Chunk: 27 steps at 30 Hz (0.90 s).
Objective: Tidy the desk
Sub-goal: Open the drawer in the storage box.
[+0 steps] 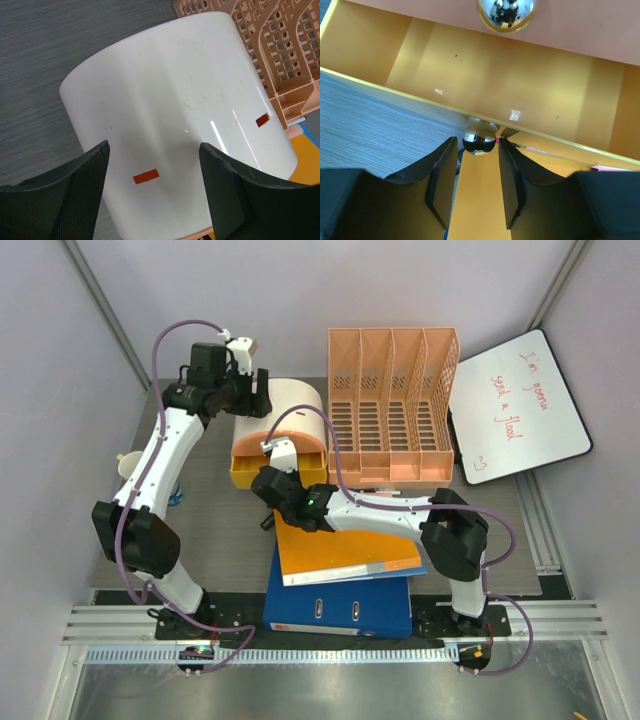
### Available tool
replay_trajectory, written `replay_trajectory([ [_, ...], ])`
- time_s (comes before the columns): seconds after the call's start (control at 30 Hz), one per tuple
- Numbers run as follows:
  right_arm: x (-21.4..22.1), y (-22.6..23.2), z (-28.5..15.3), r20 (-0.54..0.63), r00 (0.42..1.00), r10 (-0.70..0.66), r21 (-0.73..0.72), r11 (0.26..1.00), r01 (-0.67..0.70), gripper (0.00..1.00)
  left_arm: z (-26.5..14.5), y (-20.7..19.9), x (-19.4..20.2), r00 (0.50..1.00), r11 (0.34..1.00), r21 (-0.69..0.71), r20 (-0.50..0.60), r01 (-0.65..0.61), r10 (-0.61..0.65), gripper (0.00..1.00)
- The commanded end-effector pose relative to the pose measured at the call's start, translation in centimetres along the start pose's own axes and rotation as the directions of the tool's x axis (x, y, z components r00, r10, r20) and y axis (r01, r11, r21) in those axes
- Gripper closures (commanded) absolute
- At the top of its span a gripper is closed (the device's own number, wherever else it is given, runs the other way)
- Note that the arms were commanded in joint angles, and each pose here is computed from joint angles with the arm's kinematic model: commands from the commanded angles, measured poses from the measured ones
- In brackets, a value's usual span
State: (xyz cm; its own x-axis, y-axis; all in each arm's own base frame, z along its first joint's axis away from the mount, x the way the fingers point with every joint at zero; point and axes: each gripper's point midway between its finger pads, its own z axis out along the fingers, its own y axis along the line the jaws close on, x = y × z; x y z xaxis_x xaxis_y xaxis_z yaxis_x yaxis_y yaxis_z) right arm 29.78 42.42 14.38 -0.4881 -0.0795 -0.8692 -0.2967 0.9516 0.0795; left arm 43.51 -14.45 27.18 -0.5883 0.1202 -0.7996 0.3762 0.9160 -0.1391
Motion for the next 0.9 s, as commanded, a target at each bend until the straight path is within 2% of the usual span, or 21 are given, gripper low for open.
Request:
replay_trajectory([
  [0.0,-4.9,0.6,-1.3,0.109,0.991,0.081,-0.025,0.997,-0.078,0.56,-0.5,0.1,1.2,0.999,1.0,-0.003,-0.039,-0.016,0.016,0.27],
  [0.23,-6.4,0.1,-1.5,0.142,0.987,0.076,-0.01,0.997,-0.075,0.56,-0.5,0.1,1.1,0.999,1.0,-0.003,-0.037,-0.017,0.016,0.27],
  [0.57,-6.2,-0.2,-0.9,0.142,0.987,0.072,0.002,0.997,-0.073,0.57,-0.5,0.1,1.1,0.999,1.0,-0.006,-0.038,-0.018,0.018,0.27],
  [0.77,-6.4,-0.3,-0.9,0.144,0.987,0.075,-0.004,0.997,-0.075,0.63,-0.4,0.1,1.0,0.999,1.0,-0.003,-0.036,-0.018,0.018,0.27],
  [0.87,-6.2,-0.2,-0.9,0.138,0.987,0.083,-0.012,0.997,-0.082,0.71,-0.3,0.1,1.2,0.999,1.0,-0.005,-0.042,-0.018,0.018,0.27],
])
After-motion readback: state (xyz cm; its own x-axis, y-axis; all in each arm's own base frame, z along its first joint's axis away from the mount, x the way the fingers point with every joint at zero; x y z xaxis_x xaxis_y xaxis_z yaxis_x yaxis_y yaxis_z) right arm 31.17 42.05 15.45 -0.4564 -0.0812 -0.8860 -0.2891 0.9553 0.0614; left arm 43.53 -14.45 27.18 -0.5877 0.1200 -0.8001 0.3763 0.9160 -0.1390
